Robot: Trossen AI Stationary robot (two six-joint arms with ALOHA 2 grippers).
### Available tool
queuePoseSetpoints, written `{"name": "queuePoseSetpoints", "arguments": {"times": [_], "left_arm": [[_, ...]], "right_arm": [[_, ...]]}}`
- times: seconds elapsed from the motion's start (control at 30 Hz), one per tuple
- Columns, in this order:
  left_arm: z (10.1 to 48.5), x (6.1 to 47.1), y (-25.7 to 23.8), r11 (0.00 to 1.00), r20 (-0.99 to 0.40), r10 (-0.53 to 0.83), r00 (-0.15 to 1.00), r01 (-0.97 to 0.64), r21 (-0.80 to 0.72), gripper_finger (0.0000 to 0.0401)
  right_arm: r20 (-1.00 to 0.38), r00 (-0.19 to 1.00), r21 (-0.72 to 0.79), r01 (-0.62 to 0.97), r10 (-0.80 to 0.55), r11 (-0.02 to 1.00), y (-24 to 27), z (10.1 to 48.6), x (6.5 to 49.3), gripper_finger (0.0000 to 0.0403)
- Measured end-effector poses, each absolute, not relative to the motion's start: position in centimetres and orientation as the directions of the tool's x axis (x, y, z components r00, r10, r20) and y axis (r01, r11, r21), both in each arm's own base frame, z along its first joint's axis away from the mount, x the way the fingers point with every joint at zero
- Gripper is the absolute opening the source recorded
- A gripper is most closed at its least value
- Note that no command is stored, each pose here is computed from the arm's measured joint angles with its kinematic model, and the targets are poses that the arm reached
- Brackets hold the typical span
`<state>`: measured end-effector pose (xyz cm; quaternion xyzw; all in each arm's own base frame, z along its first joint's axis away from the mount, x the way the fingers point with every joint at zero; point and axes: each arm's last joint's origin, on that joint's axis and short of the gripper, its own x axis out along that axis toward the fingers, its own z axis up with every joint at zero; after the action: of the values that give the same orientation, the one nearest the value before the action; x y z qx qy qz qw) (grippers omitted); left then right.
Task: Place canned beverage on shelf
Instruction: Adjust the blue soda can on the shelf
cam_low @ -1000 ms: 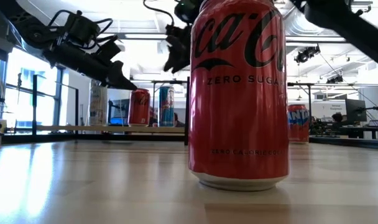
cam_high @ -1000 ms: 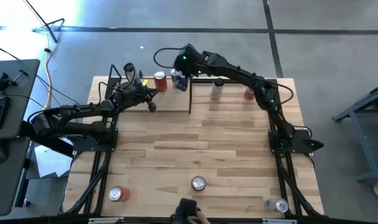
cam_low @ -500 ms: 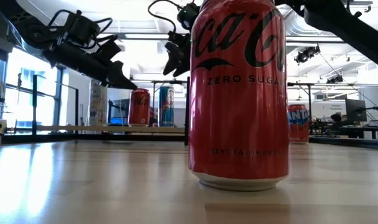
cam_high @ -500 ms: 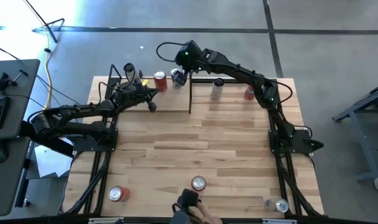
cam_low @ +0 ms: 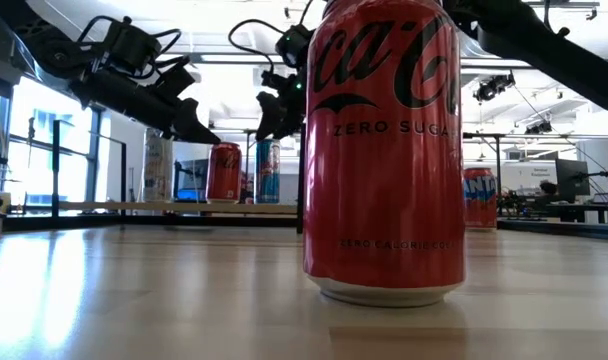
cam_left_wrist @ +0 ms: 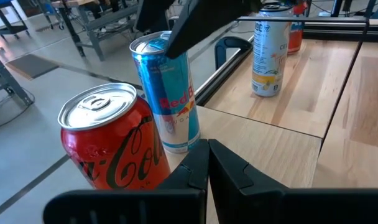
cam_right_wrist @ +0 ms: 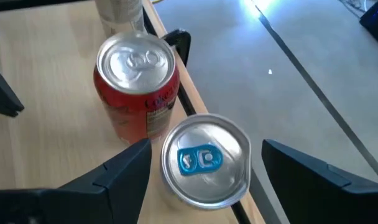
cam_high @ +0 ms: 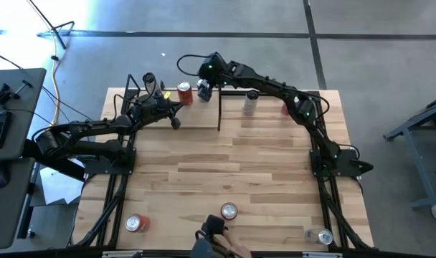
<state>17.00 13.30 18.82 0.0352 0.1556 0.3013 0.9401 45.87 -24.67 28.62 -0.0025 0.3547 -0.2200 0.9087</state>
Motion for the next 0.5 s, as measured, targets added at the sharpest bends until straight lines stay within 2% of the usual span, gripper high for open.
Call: {"name": "queuePoseSetpoints", "arguments": {"times": [0.3,0.5], "left_arm": [[18.8,17.0,13.3,0.816,-0.272,0.577,0.77,-0.556,0.156,0.0],[18.8,17.0,13.3,0.816,-0.275,0.577,0.769,-0.556,0.156,0.0]], "right_arm": [[-0.644,0.649,-0.149,0.414,-0.406,0.898,-24.8,28.6,45.8,0.0291],[-0.671,0.625,-0.133,0.426,-0.398,0.895,-25.3,26.8,46.2,0.0291]]}}
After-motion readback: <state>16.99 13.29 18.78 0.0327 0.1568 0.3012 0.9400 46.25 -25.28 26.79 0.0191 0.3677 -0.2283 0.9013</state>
